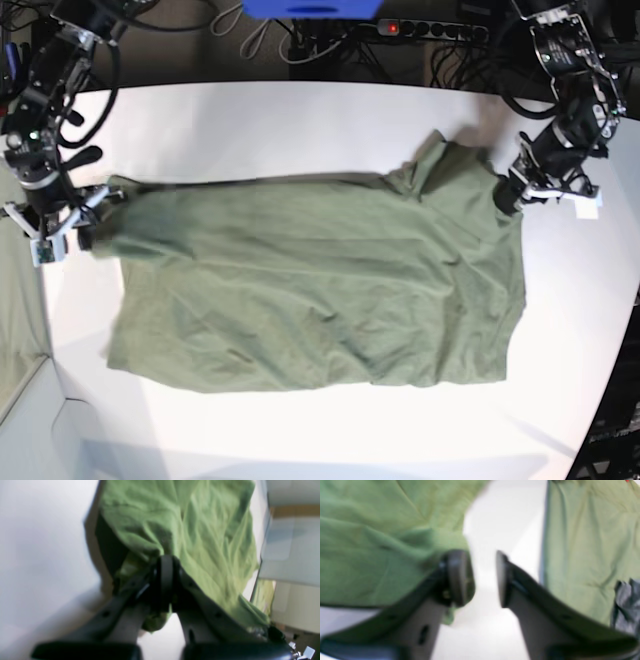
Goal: Layout the t-shirt on the table in an organized manner, then fold the t-shirt properly
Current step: 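Move both grippers to the shirt's collar-side edge and grasp it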
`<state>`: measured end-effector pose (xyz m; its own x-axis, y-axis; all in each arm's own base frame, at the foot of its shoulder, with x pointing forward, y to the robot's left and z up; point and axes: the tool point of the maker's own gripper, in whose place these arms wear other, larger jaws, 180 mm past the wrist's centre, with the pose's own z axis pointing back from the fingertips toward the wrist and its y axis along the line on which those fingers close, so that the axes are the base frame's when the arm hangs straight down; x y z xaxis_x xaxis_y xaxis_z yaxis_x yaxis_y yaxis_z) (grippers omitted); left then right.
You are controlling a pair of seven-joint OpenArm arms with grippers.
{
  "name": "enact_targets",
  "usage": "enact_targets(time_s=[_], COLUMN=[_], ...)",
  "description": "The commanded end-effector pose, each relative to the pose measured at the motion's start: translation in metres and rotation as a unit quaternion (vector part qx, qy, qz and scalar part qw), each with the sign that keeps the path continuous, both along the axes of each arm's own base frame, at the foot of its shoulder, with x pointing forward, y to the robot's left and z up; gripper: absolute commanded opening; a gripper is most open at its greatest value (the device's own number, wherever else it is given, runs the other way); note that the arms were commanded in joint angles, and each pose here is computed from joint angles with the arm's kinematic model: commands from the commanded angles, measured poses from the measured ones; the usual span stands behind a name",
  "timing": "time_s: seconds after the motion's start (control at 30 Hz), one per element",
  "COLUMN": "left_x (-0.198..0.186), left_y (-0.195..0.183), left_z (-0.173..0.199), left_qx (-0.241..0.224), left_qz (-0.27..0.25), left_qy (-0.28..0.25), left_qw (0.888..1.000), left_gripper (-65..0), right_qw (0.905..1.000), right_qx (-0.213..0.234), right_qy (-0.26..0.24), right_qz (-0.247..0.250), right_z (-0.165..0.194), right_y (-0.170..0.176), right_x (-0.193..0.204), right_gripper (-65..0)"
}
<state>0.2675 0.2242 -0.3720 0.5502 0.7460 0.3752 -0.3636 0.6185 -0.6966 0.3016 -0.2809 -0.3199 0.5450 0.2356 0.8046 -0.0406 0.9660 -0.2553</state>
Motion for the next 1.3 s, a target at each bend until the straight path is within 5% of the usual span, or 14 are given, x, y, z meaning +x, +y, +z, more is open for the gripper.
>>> enact_targets(time_s=[0.0, 0.37, 0.7, 0.83, 1.03, 1.27], left_x=[0.007, -0.003, -0.008, 0.000, 0.072, 0.163], left_y=[0.000, -0.003, 0.036, 0.072, 0.074, 0.014], left_z=[0.013, 0.018, 0.026, 0.051, 0.110, 0.086], left_qx=[-0.003, -0.045, -0.015, 0.002, 0.034, 0.126], left_qz=[-0.006, -0.013, 0.021, 0.071, 0.047, -0.036], left_qy=[-0.019, -0.025, -0.029, -0.070, -0.152, -0.102], left_qw=[1.000, 0.999, 0.999, 0.995, 0.987, 0.986], left_gripper=[-64.5, -61.9, -17.4, -9.6, -17.6, -49.2], right_qw=[0.9995, 0.9970, 0.9986, 0.9990, 0.9919, 0.9705], right_qx=[-0.004, -0.016, 0.013, 0.028, 0.078, 0.131], right_qy=[-0.032, -0.067, -0.045, -0.035, -0.037, -0.032], right_qz=[0.003, -0.036, -0.024, 0.009, 0.093, 0.200], right_z=[0.017, 0.043, 0.022, 0.014, 0.013, 0.013], right_y=[-0.001, -0.020, 0.006, 0.039, 0.125, 0.221], right_x=[0.008, -0.002, -0.009, -0.012, -0.009, -0.012], right_gripper=[-38.7, -34.0, -33.6, -33.6, -34.4, -54.3])
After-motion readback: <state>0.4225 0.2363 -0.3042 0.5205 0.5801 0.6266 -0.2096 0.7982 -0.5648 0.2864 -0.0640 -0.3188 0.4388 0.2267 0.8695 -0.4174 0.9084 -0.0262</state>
